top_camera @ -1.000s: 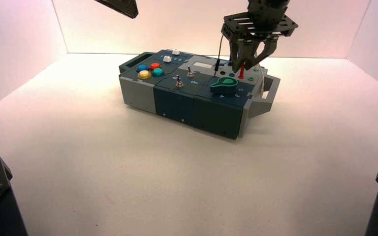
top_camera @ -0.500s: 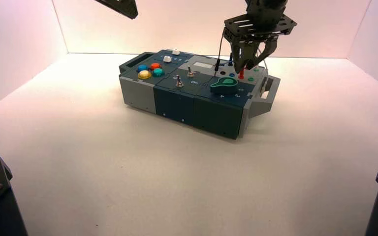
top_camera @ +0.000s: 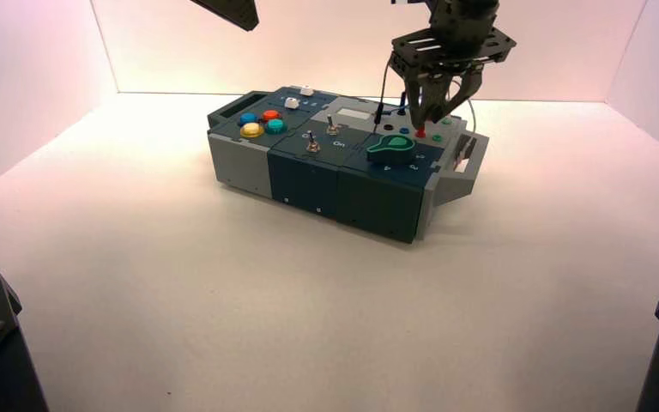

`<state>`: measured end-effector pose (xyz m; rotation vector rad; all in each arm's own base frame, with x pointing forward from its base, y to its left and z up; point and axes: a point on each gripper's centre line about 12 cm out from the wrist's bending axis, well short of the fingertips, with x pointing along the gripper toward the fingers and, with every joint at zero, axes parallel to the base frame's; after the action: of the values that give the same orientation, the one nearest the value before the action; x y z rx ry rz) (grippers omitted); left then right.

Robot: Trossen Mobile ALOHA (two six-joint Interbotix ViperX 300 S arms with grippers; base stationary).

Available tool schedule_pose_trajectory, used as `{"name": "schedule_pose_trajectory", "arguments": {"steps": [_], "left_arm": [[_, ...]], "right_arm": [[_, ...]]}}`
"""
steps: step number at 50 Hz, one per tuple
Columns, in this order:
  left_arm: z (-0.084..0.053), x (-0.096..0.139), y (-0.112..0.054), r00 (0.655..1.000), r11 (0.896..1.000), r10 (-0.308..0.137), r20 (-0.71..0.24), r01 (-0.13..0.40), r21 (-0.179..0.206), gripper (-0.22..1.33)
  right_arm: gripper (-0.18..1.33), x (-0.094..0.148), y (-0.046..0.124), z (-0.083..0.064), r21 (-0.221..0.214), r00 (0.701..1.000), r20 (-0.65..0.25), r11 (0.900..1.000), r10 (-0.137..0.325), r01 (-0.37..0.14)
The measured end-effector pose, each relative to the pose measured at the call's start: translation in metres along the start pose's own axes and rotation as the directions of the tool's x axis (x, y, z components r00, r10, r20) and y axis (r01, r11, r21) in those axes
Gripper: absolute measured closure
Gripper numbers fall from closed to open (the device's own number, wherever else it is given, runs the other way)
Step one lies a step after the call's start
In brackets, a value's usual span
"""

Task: Pull the red wire.

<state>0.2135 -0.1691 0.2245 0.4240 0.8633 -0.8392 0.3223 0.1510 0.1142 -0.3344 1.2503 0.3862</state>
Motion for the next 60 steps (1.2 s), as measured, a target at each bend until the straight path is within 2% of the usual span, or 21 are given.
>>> {"name": "schedule_pose_trajectory", "arguments": {"steps": [12, 15, 22, 28, 31, 60], "left_arm": [[0.0, 0.0, 0.0, 1.0, 1.0, 0.0, 0.0, 0.0, -0.002, 1.28], [0.0, 0.0, 0.0, 1.0, 1.0, 0.0, 0.0, 0.0, 0.0, 1.28], [0.0, 0.0, 0.0, 1.0, 1.0, 0.0, 0.0, 0.0, 0.0, 1.28], [0.0, 0.0, 0.0, 1.0, 1.0, 0.0, 0.0, 0.0, 0.0, 1.28], [-0.001, 0.0, 0.0, 1.0, 1.0, 0.0, -0.001, 0.0, 0.0, 1.28], [0.0, 0.0, 0.0, 1.0, 1.0, 0.001, 0.0, -0.001, -0.001, 1.28]], "right_arm": [[0.36, 0.001, -0.001, 0.002, 0.0, 1.0, 0.0, 1.0, -0.001, 0.001], [0.42, 0.002, 0.0, 0.003, 0.0, 1.0, 0.0, 1.0, -0.001, 0.001], [0.7, 0.006, -0.001, 0.002, 0.001, 1.0, -0.009, 1.0, -0.001, 0.001], [0.85, 0.009, -0.001, 0.002, -0.002, 1.0, -0.018, 1.0, -0.001, 0.001], [1.03, 0.01, 0.0, 0.002, -0.004, 1.0, -0.018, 1.0, -0.002, 0.002], [1.05, 0.009, 0.0, 0.003, -0.013, 1.0, -0.029, 0.9999, -0.003, 0.003]]}}
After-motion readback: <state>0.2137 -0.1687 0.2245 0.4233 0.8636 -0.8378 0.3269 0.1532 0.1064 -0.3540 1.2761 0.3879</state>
